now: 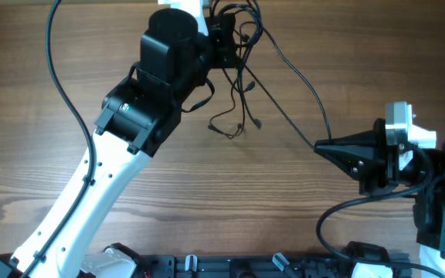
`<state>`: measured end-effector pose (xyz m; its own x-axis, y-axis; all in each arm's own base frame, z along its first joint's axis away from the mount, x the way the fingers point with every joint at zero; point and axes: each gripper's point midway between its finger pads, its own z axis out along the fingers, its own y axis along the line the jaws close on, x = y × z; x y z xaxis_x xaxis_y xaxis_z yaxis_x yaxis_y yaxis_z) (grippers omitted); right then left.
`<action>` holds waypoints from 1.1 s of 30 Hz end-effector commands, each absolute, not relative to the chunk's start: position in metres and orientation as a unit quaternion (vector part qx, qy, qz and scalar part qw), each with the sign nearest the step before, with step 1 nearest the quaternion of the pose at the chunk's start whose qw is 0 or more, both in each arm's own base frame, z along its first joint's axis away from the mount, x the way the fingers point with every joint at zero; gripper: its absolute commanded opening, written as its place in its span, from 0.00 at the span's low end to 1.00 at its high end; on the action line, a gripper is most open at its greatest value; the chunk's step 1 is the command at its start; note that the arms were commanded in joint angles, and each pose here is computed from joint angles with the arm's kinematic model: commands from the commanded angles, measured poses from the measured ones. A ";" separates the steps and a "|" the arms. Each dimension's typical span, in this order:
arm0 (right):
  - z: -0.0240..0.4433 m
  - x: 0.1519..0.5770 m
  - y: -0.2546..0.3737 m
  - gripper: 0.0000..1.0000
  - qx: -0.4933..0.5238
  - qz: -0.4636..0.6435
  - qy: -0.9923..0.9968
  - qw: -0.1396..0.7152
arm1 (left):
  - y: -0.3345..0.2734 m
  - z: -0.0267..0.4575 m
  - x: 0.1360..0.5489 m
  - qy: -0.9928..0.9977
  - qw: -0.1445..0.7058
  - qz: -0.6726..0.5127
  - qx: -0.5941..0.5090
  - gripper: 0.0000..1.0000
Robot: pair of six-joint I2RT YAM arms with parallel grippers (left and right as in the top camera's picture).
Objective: Untangle cables
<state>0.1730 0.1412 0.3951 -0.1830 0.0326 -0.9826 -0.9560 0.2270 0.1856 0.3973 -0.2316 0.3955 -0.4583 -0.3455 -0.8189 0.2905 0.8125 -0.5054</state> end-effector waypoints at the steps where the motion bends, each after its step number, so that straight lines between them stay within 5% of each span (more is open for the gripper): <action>1: 0.392 0.169 0.142 0.04 -0.370 0.492 0.610 0.499 | -0.207 0.413 0.411 0.778 0.552 -0.295 -0.055 0.04; 9: 0.325 0.224 0.102 0.04 -0.179 0.357 0.787 0.471 | -0.256 0.444 0.385 0.733 0.549 -0.392 0.089 0.04; 19: 0.290 0.252 0.074 0.04 -0.103 0.294 0.844 0.436 | -0.320 0.459 0.298 0.593 0.537 -0.445 0.403 0.04; 33: 0.263 0.283 0.066 0.09 -0.083 0.299 0.864 0.397 | -0.326 0.456 0.291 0.575 0.544 -0.429 0.435 0.04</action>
